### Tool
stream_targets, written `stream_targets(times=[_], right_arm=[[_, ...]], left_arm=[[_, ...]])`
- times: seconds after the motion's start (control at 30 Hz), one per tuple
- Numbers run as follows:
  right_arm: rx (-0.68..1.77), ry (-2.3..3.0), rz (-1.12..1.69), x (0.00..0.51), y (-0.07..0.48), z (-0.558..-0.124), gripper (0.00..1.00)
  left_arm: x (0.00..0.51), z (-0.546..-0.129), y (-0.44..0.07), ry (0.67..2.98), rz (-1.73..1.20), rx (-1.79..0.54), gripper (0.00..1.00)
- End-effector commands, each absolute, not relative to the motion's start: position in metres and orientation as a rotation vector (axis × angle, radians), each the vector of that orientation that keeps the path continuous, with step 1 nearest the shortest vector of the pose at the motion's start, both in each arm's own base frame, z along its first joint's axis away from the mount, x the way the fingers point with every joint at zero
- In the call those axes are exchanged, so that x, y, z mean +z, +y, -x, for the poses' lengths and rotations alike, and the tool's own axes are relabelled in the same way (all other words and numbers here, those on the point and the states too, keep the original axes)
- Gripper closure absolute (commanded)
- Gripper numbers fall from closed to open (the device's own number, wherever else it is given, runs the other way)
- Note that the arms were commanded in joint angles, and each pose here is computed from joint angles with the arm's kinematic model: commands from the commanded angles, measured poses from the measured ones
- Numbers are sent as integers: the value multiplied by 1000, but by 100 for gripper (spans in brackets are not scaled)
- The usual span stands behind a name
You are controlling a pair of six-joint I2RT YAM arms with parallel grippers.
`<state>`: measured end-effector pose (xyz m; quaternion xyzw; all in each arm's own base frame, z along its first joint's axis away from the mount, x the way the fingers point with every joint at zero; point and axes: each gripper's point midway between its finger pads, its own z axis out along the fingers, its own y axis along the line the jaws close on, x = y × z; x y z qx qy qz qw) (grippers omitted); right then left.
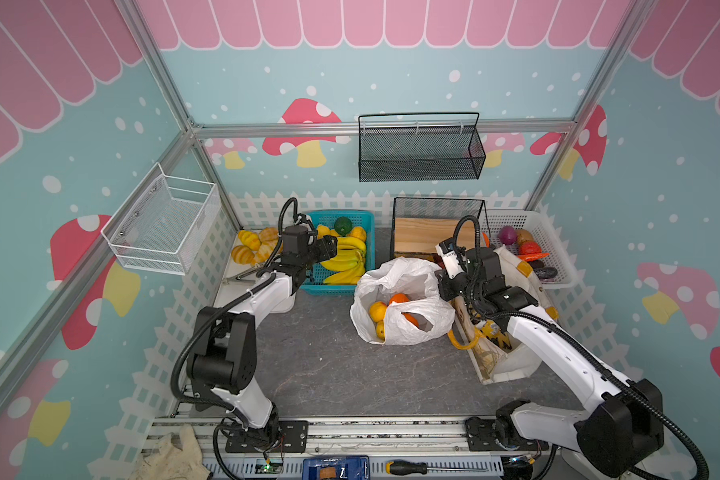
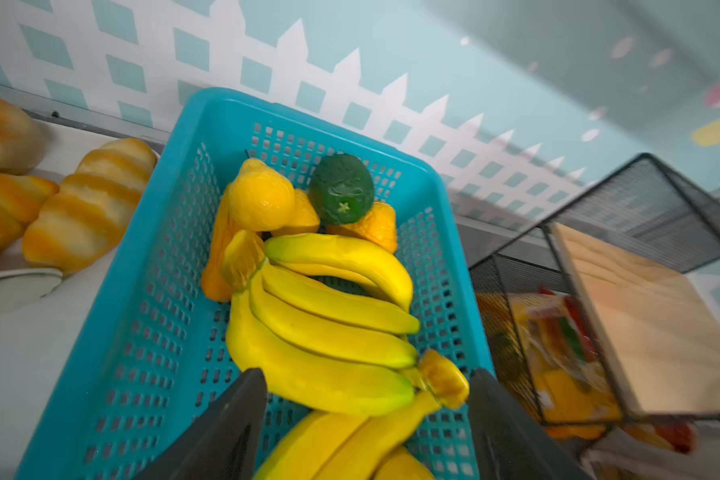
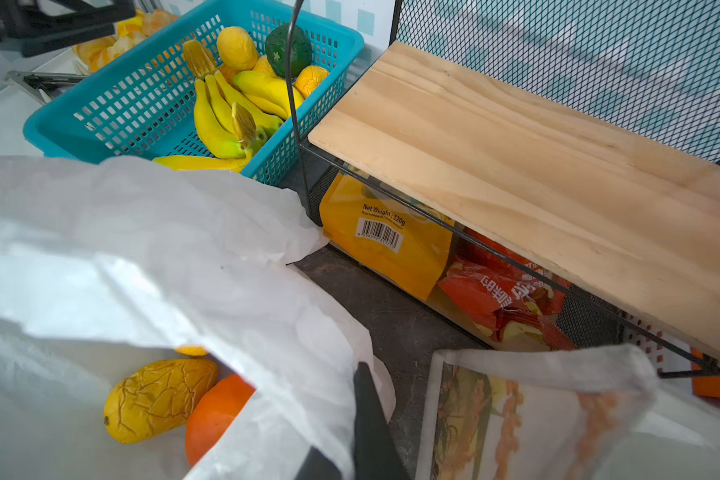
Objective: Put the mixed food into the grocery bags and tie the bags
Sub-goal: 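Withdraw the left gripper from the bag toward the teal basket, then grasp the bunch of yellow bananas in the teal basket with the left gripper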
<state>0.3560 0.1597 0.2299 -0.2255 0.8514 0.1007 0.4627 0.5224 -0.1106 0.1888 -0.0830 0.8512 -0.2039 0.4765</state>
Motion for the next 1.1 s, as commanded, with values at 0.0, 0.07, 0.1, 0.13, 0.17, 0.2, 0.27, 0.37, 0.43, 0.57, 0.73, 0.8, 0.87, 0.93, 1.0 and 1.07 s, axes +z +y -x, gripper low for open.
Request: stream_targets(times=[0.0,0.07,0.1,0.13,0.17,0.2,0.27,0.37,0.43,0.57,0.73,0.8,0.87,0.93,1.0,1.07], right_arm=[[223,2098,557,227,155,-358,100],[218,2102,557,226,155,-357,100],[216,2102,556,226,154,-358,100],[215,2105,558,225,154,-358,100],[216,2106,558,224,154,-357,100],[217,2105,559,225,154,-358,100],[217,2111,558,223,154,-359,100],[222,2114,560,221,155,-360,100],[223,2116,562,221,156,-360,100],[214,2115,560,221,154,-359,100],[216,2113,560,222,154,-360,100],[217,2113,561,223,154,-360,100],[218,2108,559,224,154,-360,100],[221,2108,561,224,155,-360,100],[223,2107,561,225,155,-360,100],[223,2104,561,226,155,-359,100]], left_arm=[[137,-536,-91,2263,220,-353,25],[123,-552,-83,2293,222,-299,26],[119,-557,-79,2307,230,-273,27],[113,-563,-77,2322,226,-256,28],[109,-568,-75,2335,224,-251,28],[107,-572,-75,2341,220,-258,29],[100,-581,-76,2362,204,-278,33],[93,-592,-81,2395,169,-355,40],[91,-599,-79,2408,173,-375,45],[89,-607,-76,2435,165,-379,52],[95,-607,-79,2456,124,-391,66],[101,-605,-79,2459,112,-376,71],[109,-601,-75,2459,105,-354,76],[119,-597,-73,2455,98,-334,81],[134,-591,-70,2440,97,-308,85],[151,-585,-67,2416,95,-288,87]])
